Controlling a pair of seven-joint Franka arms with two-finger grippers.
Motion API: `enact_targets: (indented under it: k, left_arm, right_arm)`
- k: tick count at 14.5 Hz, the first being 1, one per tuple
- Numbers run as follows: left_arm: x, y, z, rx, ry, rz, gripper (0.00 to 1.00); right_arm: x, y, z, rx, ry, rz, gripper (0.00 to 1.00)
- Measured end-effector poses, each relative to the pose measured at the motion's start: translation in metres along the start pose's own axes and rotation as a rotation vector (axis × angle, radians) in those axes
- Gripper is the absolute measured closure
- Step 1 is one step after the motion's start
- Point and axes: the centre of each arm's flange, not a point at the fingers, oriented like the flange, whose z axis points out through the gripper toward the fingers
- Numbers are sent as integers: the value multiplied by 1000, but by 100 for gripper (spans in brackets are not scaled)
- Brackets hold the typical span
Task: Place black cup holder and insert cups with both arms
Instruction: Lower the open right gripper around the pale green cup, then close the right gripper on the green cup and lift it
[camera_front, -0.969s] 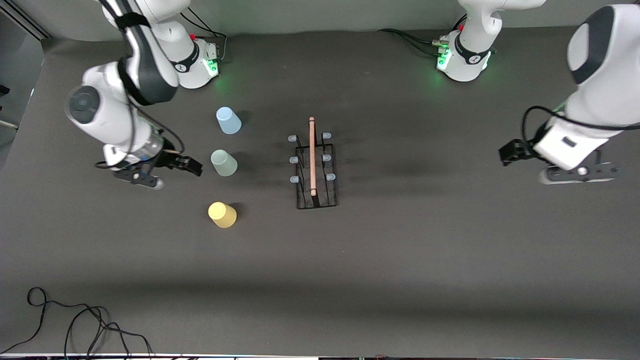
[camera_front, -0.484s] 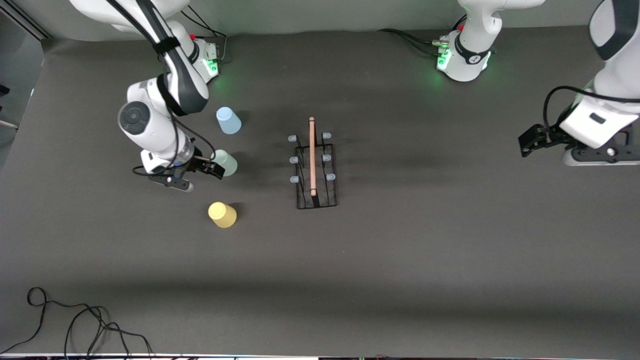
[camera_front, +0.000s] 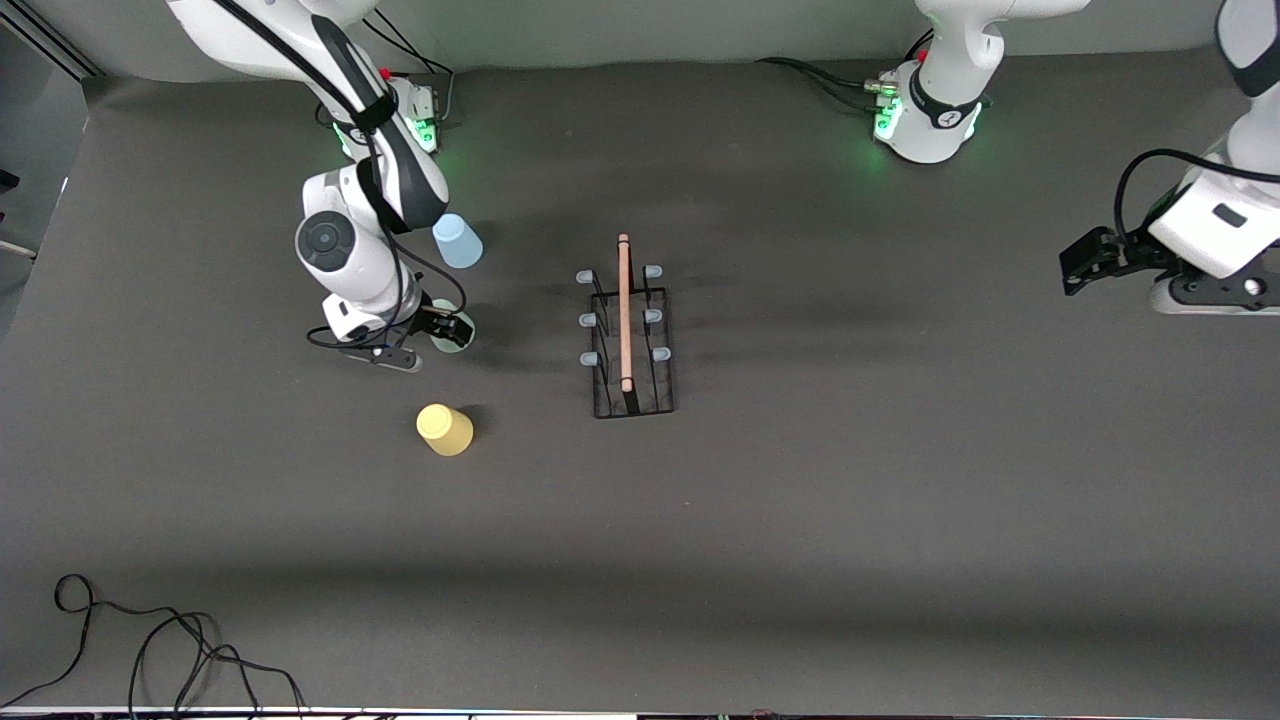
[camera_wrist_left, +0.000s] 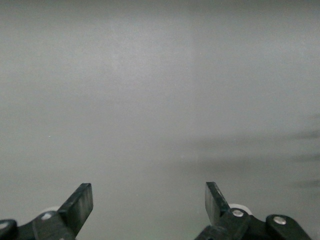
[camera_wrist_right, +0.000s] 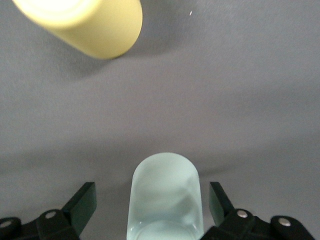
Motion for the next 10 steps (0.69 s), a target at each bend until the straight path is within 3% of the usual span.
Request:
enact_targets:
  k: [10]
  left_arm:
    - [5, -12, 1, -4, -19, 30, 0]
  right_arm:
    - [-19, -4, 12, -35, -49, -30, 0]
